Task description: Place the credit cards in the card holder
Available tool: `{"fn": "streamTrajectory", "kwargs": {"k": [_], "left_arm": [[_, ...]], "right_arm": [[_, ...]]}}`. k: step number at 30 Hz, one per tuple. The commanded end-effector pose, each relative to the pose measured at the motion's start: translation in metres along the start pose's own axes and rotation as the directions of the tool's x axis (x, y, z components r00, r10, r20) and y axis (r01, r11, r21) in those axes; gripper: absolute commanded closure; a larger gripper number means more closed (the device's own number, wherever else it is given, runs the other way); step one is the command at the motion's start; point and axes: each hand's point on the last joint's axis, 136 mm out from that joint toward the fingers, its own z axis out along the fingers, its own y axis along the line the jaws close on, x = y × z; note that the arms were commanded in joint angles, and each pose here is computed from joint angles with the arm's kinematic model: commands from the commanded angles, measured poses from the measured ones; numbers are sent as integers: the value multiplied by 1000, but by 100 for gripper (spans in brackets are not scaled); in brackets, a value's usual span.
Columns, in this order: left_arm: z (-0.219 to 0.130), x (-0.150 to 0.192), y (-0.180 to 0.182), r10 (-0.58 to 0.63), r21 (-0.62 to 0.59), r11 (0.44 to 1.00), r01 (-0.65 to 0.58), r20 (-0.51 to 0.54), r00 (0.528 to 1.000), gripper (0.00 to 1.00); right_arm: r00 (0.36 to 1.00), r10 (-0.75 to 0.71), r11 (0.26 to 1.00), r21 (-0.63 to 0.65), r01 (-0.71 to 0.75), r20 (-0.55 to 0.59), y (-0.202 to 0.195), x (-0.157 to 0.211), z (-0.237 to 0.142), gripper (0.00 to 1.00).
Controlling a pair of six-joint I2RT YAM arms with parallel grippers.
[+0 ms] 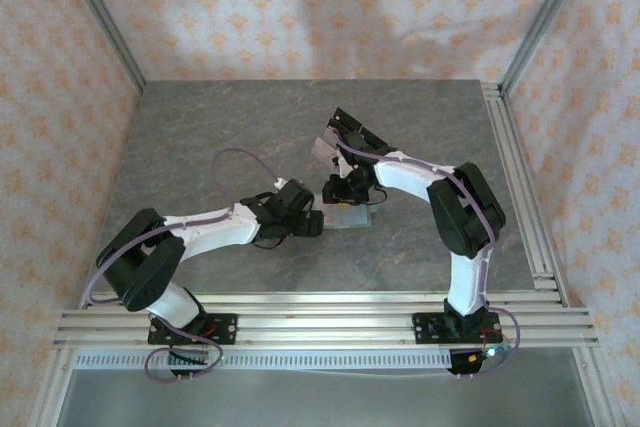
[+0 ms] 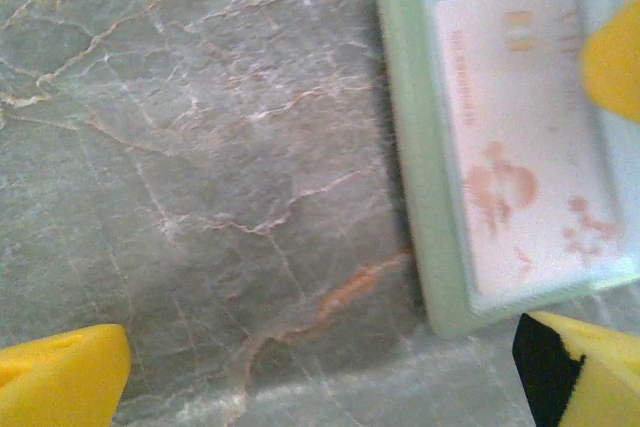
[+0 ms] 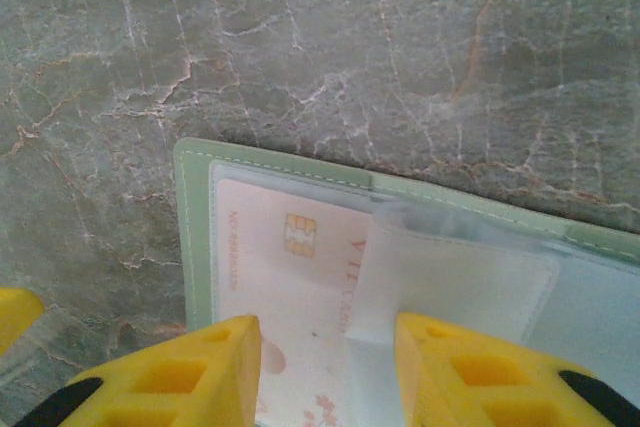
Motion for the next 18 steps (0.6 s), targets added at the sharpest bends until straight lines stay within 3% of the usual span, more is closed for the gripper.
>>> {"fn": "streamTrajectory", "kwargs": {"k": [1, 18], "left_arm": [[-11, -13, -3, 2, 13, 1000, -3, 83, 997, 0], [2, -29, -46, 46, 54, 997, -51, 99, 994, 0]], "right_arm": [[1000, 15, 1000, 6, -15, -25, -5, 9, 9, 61], [1000, 17, 1000, -6, -17, -23, -5, 13, 11, 61]]}}
